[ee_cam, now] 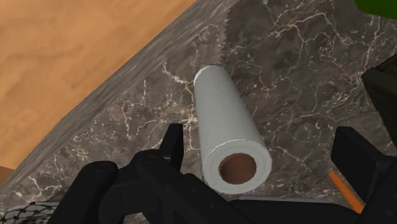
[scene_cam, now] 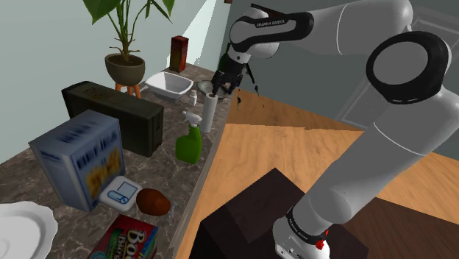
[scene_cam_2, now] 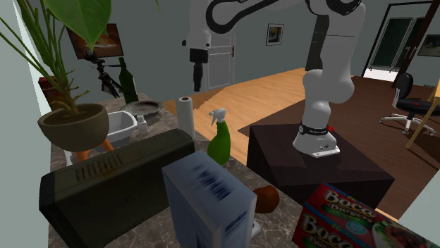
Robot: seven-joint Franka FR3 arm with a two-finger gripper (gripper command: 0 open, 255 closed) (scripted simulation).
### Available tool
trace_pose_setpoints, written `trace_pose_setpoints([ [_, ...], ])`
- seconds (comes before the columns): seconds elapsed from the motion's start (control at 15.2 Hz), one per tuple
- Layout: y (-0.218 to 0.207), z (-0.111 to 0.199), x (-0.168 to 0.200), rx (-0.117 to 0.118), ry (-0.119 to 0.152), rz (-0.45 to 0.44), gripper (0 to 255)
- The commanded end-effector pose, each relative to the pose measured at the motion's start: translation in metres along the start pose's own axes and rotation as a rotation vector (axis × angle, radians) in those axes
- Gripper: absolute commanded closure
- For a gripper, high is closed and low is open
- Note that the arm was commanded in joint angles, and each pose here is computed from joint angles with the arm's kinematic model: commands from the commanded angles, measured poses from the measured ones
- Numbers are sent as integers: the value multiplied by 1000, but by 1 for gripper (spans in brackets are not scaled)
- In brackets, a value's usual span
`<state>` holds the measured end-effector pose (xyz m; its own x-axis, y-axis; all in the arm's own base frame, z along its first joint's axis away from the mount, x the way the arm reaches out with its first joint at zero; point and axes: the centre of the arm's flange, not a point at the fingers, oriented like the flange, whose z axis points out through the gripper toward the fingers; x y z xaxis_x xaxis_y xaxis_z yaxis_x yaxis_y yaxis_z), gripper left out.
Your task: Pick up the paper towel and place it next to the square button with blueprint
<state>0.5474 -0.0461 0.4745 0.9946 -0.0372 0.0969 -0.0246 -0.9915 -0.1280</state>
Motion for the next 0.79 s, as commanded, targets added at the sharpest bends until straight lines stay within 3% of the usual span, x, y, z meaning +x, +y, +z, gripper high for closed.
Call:
trace_pose_setpoints([
  [0.0,4,13,21,0,4,-2,0],
  [0.13,7,22,37,1,7,-3,0],
  [0.73,7,62,37,1,7,-3,0],
])
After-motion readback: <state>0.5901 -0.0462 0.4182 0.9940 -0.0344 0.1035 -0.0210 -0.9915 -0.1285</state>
